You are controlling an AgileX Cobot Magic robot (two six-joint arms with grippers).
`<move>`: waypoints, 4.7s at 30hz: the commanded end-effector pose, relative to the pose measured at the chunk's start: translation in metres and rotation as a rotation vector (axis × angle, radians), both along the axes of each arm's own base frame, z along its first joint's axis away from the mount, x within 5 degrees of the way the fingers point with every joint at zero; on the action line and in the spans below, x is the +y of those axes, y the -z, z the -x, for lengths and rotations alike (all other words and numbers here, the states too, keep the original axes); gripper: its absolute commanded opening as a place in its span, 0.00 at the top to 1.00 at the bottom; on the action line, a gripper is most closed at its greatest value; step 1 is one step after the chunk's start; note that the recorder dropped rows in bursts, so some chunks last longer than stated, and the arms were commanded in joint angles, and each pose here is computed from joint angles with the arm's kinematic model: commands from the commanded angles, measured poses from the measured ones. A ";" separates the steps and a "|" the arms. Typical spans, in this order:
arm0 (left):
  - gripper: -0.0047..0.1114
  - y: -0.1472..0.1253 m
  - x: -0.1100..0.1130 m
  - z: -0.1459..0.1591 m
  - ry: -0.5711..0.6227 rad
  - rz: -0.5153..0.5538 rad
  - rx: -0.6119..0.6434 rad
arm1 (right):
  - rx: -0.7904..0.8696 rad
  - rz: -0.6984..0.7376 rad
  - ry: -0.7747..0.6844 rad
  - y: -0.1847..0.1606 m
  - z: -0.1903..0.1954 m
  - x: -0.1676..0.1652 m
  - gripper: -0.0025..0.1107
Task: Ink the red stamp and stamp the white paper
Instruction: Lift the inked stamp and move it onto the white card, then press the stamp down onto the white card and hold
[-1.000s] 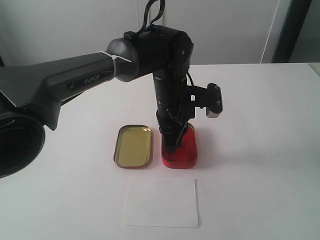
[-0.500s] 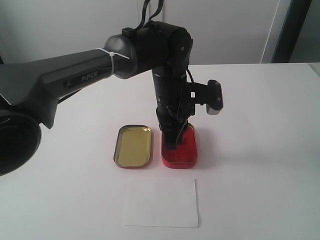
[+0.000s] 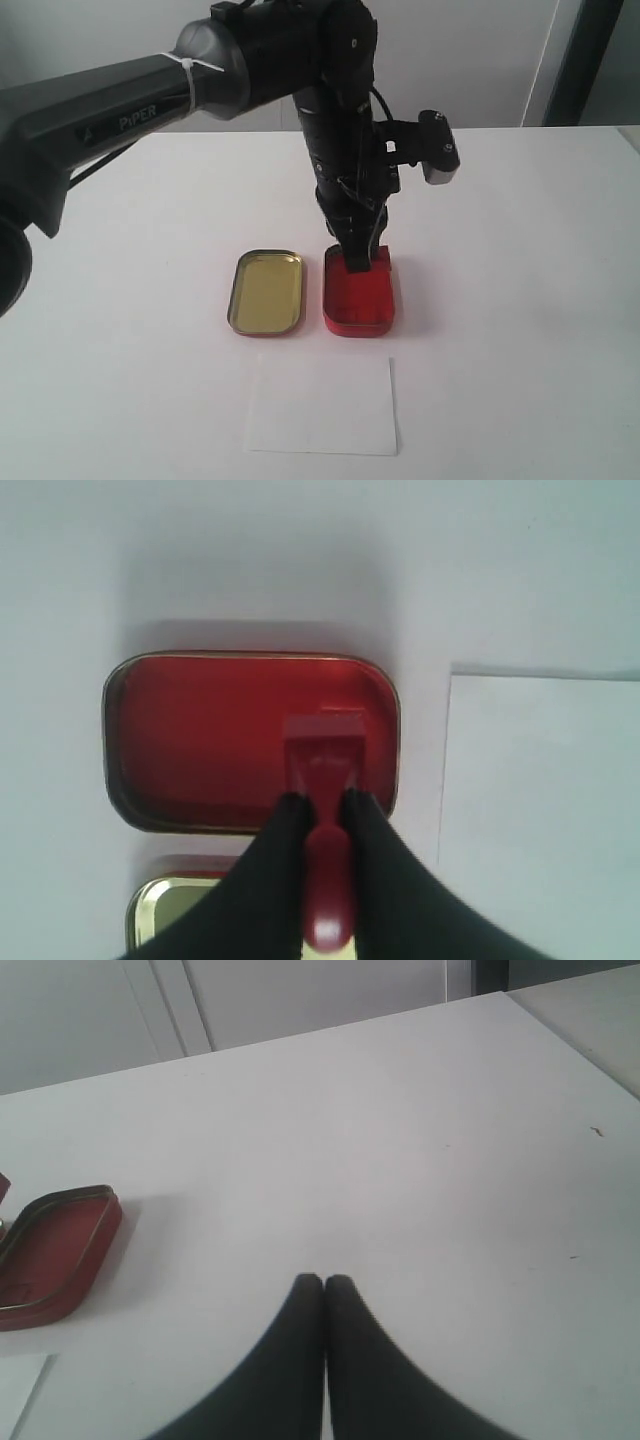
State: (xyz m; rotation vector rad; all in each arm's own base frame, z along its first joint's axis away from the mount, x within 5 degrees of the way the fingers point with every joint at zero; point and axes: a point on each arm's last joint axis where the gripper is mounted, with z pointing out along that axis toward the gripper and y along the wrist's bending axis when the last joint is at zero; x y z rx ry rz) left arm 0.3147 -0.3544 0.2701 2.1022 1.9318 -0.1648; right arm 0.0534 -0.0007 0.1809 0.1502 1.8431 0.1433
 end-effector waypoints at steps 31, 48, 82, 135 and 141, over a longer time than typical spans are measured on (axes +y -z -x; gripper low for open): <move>0.96 0.032 0.067 0.084 0.033 -0.012 0.218 | -0.017 0.026 -0.011 -0.001 0.000 0.000 0.98; 0.96 0.075 0.055 0.071 0.043 -0.058 0.231 | -0.016 0.026 -0.011 -0.001 0.000 0.000 0.98; 0.96 0.085 0.056 0.063 0.028 -0.096 0.174 | -0.016 0.026 -0.011 -0.001 0.000 0.000 0.98; 0.96 0.127 0.055 0.059 0.034 -0.195 0.228 | -0.016 0.026 -0.011 -0.001 0.000 0.000 0.98; 0.96 0.139 0.055 0.060 0.037 -0.232 0.262 | -0.016 0.026 -0.011 -0.001 0.000 0.000 0.98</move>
